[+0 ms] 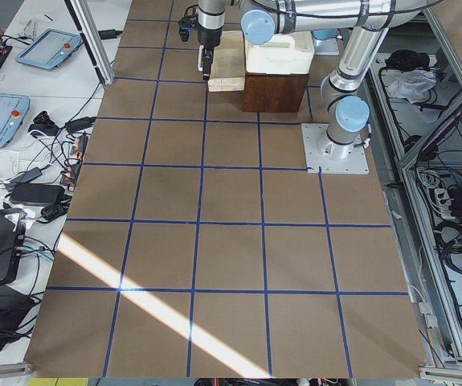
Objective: Put scissors in drawer and close it
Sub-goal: 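Lift the scissors with the right gripper and carry toward the drawer, then lower the held scissors into the open wooden drawer with the right gripper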
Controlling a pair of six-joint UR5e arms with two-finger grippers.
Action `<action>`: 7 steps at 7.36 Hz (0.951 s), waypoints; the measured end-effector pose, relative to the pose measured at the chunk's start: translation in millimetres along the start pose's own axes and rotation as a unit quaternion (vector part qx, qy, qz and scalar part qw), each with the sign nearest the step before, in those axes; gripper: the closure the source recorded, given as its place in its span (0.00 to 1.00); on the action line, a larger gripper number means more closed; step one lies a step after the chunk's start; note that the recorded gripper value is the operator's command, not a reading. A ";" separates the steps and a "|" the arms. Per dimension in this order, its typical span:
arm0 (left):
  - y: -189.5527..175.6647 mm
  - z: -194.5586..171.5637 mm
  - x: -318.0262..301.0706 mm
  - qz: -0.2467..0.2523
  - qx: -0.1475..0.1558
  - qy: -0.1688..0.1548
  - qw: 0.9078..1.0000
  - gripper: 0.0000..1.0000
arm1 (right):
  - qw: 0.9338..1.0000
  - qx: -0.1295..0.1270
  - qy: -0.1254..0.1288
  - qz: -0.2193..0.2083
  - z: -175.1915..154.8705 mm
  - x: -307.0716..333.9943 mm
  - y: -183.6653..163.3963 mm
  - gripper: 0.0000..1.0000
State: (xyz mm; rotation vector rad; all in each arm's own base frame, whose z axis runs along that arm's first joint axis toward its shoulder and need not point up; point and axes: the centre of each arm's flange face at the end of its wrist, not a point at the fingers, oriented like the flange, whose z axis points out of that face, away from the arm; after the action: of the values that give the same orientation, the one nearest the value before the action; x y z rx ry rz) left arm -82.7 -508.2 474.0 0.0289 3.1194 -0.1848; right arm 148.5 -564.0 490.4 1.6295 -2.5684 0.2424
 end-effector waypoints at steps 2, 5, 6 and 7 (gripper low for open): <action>-0.3 -0.5 -0.1 0.000 0.002 0.000 1.000 0.00 | 1.000 -0.005 -0.013 -0.024 5.9 -63.0 -64.4 1.00; -1.2 -1.7 -5.8 -0.006 0.004 -0.001 1.000 0.00 | 0.998 -0.017 -0.039 -0.043 44.2 -135.3 -136.2 1.00; -1.3 -2.0 -7.5 -0.008 0.004 -0.001 1.000 0.00 | 0.997 -0.025 -0.046 -0.052 61.9 -155.7 -155.9 1.00; -1.3 -1.7 -8.4 -0.009 0.004 -0.001 1.000 0.00 | 0.996 -0.031 -0.051 -0.062 78.8 -168.2 -168.9 1.00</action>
State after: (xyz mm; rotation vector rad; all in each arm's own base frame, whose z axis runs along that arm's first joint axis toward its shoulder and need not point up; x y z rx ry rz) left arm -74.4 -509.5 476.0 0.0008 3.1179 -0.1963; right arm 373.8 -499.3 400.3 1.8150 -2.5051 0.0711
